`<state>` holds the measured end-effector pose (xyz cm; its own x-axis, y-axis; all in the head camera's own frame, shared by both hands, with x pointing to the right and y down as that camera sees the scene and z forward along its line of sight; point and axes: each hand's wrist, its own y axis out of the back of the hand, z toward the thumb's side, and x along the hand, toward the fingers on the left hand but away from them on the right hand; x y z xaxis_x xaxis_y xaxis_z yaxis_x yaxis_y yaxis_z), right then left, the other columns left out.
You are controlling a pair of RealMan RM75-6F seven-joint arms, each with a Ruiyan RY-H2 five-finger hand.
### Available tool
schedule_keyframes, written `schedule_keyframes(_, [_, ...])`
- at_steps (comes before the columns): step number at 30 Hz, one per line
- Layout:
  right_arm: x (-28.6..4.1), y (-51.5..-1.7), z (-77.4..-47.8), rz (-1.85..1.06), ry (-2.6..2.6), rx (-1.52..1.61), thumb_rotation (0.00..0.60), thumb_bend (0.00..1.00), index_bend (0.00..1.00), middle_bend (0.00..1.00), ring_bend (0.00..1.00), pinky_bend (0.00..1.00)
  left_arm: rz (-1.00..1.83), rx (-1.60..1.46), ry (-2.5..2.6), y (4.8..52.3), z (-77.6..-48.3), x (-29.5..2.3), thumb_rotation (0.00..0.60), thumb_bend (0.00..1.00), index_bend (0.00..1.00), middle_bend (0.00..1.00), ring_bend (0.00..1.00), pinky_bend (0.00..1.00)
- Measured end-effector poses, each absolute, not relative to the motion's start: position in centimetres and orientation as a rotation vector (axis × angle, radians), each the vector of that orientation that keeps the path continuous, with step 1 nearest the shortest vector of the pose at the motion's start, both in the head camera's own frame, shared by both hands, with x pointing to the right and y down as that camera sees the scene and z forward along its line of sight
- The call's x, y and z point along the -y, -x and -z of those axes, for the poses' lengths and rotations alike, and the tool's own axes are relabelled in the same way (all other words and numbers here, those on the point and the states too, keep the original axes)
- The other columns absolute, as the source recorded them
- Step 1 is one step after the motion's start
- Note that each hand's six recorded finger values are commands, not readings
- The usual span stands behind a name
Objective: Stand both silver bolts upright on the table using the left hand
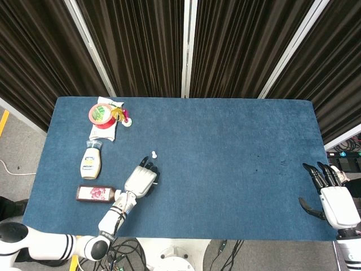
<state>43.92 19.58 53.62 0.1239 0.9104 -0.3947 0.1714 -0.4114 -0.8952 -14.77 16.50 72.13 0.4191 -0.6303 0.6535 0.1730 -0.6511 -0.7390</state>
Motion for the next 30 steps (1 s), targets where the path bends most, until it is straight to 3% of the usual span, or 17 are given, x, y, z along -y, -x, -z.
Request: schedule_keyframes(30, [-19.5, -43.7, -53.6, -1.346, 1.706, 1.052, 0.6, 0.22, 0.04, 0.14, 0.0, 0.0, 1.28, -0.454, 1.928, 14.5, -72.9, -16.9, 0.6, 0.34, 0.53, 0.28, 0.15, 0.03])
